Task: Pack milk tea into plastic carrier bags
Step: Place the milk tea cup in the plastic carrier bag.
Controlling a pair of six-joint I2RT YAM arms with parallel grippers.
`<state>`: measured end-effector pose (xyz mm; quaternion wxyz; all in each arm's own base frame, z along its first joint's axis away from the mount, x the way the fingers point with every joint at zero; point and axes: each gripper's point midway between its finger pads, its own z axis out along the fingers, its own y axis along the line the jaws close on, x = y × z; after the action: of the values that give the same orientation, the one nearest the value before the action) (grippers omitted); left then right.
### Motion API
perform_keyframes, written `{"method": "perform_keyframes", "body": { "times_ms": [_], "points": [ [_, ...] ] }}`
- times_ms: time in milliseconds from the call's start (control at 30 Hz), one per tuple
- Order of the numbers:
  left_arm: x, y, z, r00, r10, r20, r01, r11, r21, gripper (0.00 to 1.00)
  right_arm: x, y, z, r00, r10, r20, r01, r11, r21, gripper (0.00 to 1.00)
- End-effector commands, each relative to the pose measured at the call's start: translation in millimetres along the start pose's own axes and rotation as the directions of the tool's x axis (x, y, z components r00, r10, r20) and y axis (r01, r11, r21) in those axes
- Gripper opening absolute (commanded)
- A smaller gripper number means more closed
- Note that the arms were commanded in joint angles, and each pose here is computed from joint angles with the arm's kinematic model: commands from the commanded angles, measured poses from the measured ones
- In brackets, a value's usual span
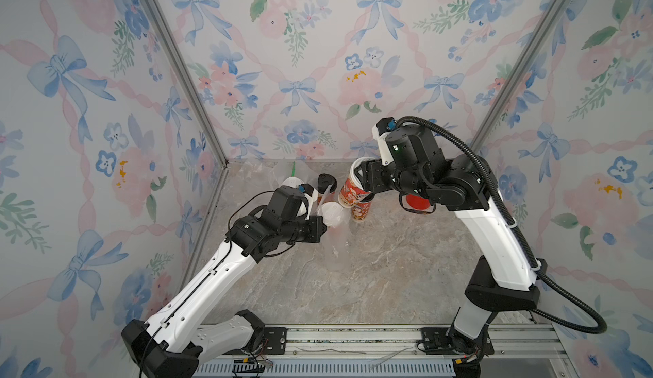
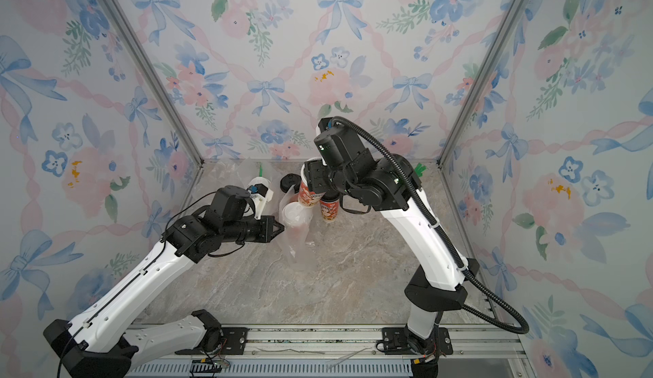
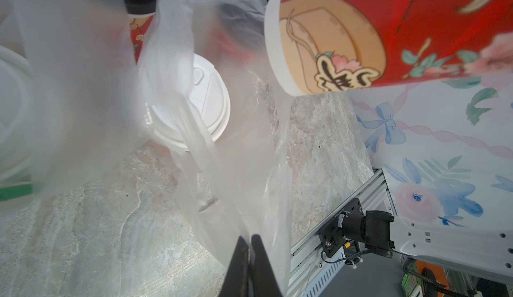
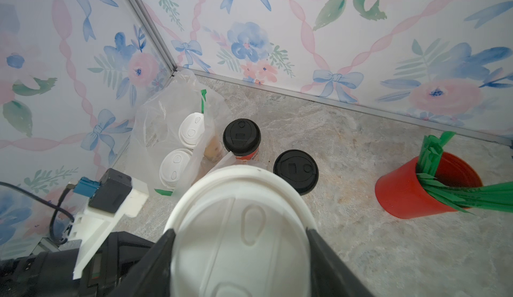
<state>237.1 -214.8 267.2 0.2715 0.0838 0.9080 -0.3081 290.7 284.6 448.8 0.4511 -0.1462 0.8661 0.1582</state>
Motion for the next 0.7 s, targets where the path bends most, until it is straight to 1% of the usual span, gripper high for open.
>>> {"method": "perform_keyframes", "body": {
  "times_ms": [0, 100, 233, 300, 433, 667],
  "points": [
    [2, 1, 1, 1.000, 0.017, 0.002, -0.017, 1.000, 0.000, 0.07, -19, 22, -7, 0.997, 0.032, 0.072, -0.026, 0.996, -0.090, 0.66],
    [2, 2, 1, 1.000, 0.016, 0.004, -0.016, 1.000, -0.005, 0.07, -20, 35, -5, 0.997, 0.042, 0.069, -0.032, 0.990, -0.136, 0.66],
    [2, 3, 0, 1.000, 0.015, 0.011, -0.015, 1.000, -0.009, 0.07, -11, 52, 9, 0.999, 0.043, 0.017, -0.039, 0.981, -0.190, 0.66],
    [1, 2, -1, 1.000, 0.015, 0.014, -0.015, 1.000, -0.007, 0.07, -6, 56, 14, 0.999, 0.041, -0.004, -0.041, 0.980, -0.197, 0.65],
    [-1, 2, -5, 0.999, 0.020, 0.032, -0.019, 1.000, -0.012, 0.06, 8, 54, 21, 0.998, 0.022, -0.058, -0.031, 0.985, -0.172, 0.64],
    [-4, 4, -8, 0.998, 0.019, 0.052, -0.017, 0.999, -0.026, 0.05, 30, 31, 15, 0.992, -0.017, -0.125, 0.008, 0.997, -0.073, 0.63]
  ]
}}
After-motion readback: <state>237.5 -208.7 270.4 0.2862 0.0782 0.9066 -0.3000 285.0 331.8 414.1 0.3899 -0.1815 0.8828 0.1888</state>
